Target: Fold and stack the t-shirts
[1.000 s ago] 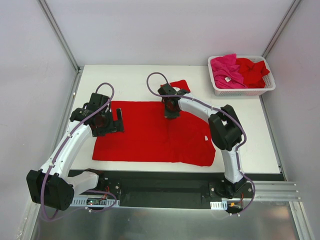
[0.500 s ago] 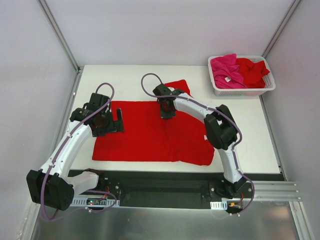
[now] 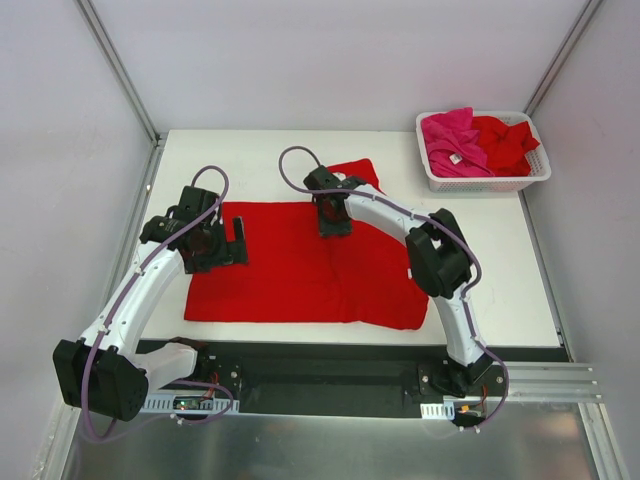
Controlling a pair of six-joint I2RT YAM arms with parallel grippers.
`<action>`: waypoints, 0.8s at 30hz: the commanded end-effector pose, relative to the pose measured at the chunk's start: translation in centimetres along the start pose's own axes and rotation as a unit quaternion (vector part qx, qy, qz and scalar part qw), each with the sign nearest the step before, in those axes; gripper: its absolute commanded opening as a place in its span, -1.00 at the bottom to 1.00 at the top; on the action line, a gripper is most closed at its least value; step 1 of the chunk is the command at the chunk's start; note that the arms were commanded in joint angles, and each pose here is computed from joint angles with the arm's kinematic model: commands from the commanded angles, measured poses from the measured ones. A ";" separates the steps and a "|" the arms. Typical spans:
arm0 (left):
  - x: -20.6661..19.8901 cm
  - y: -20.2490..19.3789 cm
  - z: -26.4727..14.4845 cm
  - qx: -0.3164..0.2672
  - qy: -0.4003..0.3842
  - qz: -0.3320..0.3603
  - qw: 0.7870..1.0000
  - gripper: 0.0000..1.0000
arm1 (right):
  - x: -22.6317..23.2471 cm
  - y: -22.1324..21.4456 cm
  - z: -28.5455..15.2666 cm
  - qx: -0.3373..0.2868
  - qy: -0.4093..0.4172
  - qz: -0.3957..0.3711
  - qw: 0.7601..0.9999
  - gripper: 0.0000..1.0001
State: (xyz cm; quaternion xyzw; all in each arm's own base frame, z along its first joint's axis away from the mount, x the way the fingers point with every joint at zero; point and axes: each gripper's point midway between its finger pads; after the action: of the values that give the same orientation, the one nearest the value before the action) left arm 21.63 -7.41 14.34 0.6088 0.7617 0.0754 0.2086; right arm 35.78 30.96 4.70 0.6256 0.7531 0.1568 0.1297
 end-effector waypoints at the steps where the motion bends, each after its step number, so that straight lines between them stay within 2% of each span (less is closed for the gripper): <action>1: -0.3 -0.4 -0.2 0.003 -0.008 0.013 1.000 0.99 | -3.3 1.5 -4.1 -0.039 -0.039 0.002 0.998 -0.16; 5: -0.4 -0.2 -0.2 0.002 -0.009 0.014 1.000 0.99 | -7.8 -0.2 -4.9 -0.021 -0.047 0.035 0.998 -0.12; 10: -0.6 0.3 0.1 0.000 -0.011 0.019 1.000 0.99 | -8.3 -4.1 -6.9 0.027 -0.016 -0.003 1.000 0.09; 11: -0.7 0.5 0.1 0.000 -0.011 0.021 1.000 0.98 | -7.9 -4.9 -8.1 0.025 -0.008 -0.013 1.000 0.09; 12: -0.6 0.5 0.4 0.006 -0.008 0.022 1.000 0.98 | -8.4 -7.3 -7.7 0.048 -0.017 -0.022 0.998 0.10; 14: -0.8 0.7 0.7 0.008 -0.009 0.024 1.000 0.99 | -8.3 -9.0 -8.5 0.043 -0.011 -0.032 0.999 0.13; 15: -0.9 0.7 1.1 0.013 -0.010 0.024 1.000 0.99 | -8.9 -10.9 -8.0 0.059 -0.020 -0.036 0.997 0.13; 19: -1.1 0.9 2.7 0.018 -0.015 0.037 0.999 0.99 | -9.8 -14.2 -7.7 0.062 -0.020 -0.031 0.997 0.13; 24: -1.0 0.9 5.8 0.039 -0.013 0.054 0.998 0.98 | -10.4 -16.0 -7.6 0.050 -0.021 -0.050 0.997 0.13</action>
State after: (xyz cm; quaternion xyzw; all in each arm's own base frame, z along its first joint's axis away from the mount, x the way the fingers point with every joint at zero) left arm 24.02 -7.97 11.48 0.6326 0.7493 0.0628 0.1855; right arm 20.06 17.22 4.40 0.5973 0.7928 0.0596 0.1057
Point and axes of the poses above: each gripper's point midway between its finger pads, its own z axis out along the fingers, its own x axis along the line the jaws close on, y = z × x, and after that the axes turned 3 degrees about -z, right-handed
